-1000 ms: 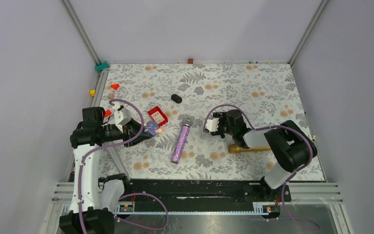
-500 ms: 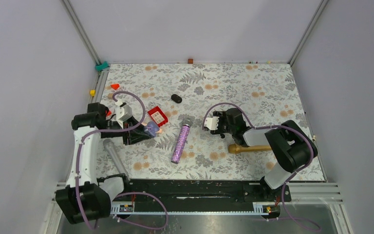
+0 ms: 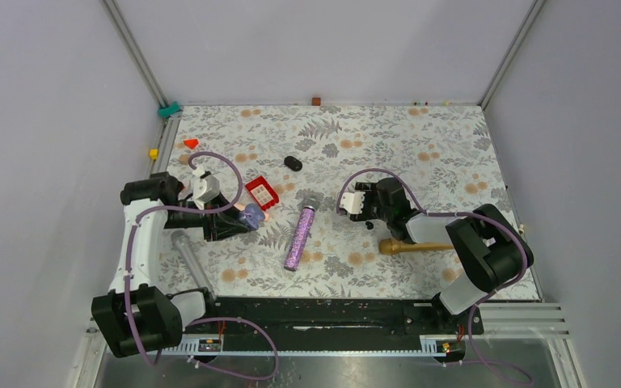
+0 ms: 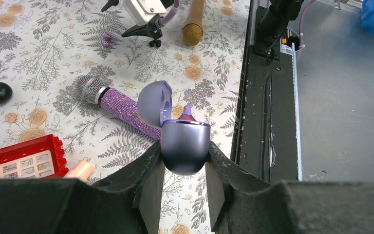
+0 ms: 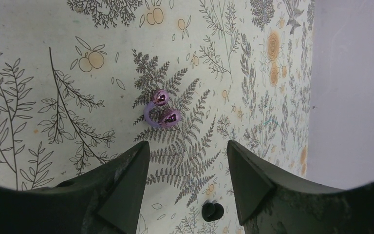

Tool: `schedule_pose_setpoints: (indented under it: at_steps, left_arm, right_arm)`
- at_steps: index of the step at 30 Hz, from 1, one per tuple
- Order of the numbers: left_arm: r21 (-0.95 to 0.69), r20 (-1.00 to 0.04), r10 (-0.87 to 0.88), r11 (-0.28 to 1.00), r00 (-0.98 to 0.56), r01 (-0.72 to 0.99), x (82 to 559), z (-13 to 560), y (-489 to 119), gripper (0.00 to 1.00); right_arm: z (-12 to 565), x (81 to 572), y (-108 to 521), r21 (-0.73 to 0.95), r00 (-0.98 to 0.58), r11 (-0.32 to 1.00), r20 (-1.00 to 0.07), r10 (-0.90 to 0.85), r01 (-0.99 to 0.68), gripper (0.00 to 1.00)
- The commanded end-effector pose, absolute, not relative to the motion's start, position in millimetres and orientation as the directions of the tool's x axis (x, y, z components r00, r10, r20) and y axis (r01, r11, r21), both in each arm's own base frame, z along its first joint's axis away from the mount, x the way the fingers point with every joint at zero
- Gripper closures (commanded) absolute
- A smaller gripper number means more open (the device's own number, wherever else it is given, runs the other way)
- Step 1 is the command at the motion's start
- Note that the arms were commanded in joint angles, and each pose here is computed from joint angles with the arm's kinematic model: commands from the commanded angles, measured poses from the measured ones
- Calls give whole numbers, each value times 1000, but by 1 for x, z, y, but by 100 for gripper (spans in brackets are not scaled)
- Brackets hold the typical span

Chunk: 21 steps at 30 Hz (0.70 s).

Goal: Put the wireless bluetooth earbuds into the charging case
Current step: Pick up the earbud from the center of the board.

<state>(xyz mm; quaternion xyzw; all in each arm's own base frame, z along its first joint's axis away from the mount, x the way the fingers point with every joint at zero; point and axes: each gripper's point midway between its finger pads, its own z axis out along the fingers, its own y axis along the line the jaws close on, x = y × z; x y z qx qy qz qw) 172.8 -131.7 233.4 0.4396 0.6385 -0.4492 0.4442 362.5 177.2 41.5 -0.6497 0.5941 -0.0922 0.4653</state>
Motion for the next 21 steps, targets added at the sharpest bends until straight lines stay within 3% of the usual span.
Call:
schedule_pose_setpoints:
  at_steps: [1,21]
  left_arm:
    - [-126,-979,132,206,-155,970,170,251,-134,100]
    - [-81,-983,147,209,-113,975,163,255,-135,99]
  right_arm:
    - [59,370,181,-730,290,162,-451,-844,-664,33]
    - [48,354,176,-739,339,95,-415,-844,-666,34]
